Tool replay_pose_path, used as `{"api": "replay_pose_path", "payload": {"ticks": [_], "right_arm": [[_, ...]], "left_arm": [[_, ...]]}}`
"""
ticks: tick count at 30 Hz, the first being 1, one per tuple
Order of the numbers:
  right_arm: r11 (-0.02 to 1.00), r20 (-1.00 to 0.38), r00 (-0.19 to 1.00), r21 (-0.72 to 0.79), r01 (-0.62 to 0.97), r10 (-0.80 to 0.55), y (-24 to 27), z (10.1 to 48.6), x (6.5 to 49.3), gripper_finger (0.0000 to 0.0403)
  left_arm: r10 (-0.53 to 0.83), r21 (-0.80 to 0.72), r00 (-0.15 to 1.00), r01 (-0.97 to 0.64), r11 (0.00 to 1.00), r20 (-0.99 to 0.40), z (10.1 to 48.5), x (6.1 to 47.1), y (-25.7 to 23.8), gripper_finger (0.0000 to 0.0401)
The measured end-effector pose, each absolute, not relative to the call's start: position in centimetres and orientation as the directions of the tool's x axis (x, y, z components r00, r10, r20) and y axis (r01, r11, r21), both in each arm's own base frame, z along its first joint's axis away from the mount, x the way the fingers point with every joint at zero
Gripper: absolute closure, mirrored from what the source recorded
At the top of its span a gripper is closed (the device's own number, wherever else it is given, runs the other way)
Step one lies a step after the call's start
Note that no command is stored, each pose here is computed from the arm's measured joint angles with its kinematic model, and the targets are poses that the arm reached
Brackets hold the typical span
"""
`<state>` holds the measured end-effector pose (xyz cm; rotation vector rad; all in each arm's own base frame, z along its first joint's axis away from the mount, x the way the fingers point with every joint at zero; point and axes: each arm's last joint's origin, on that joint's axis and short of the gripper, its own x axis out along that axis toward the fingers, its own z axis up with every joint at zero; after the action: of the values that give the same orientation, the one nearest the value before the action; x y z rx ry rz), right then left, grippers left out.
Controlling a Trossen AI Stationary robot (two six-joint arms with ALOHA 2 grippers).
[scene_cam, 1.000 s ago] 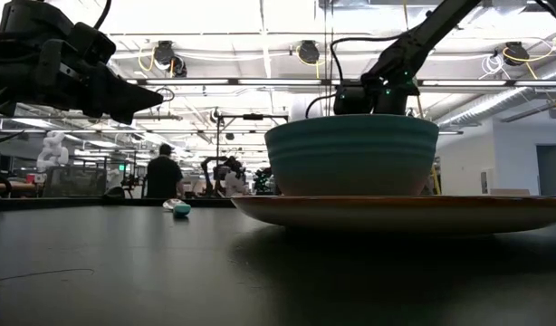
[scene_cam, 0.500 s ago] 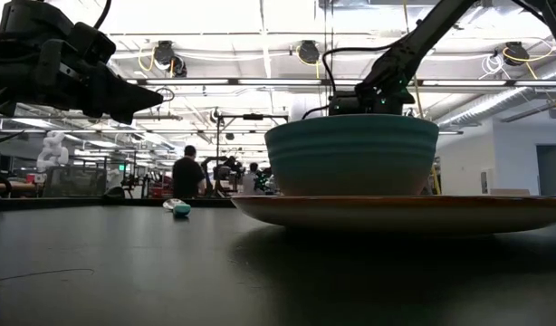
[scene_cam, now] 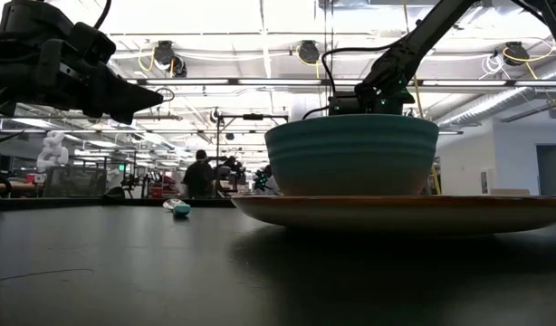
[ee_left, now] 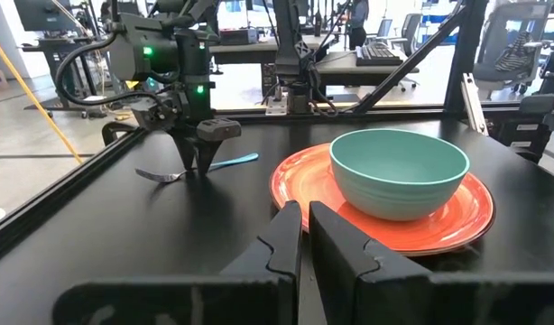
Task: Pick and place plate/cup/fork/spoon on tray
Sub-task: Put the fork on the orange plate beside the green bowl
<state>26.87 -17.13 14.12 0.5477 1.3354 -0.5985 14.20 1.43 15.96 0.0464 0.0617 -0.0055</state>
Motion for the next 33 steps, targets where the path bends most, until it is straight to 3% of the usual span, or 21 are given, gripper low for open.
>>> {"api": "replay_pose_path", "payload": {"ticks": [19, 27, 33], "right_arm": [[0.771, -0.989, 0.126, 0.017, 0.637, -0.082, -17.1, 14.1, 26.8, 0.0391], [0.773, -0.989, 0.113, 0.001, 0.634, -0.091, -17.0, 14.5, 26.5, 0.0397], [0.771, -0.975, 0.153, -0.026, 0.636, -0.159, -16.8, 16.9, 25.9, 0.0399]], "left_arm": [[-0.004, 0.039, 0.998, 0.006, 0.999, -0.062, 16.0, 14.2, 1.4, 0.0370], [-0.004, 0.034, 0.998, 0.006, 0.999, -0.061, 16.0, 14.2, 1.4, 0.0370], [-0.004, 0.034, 0.998, 0.006, 0.999, -0.061, 16.0, 14.2, 1.4, 0.0370]]}}
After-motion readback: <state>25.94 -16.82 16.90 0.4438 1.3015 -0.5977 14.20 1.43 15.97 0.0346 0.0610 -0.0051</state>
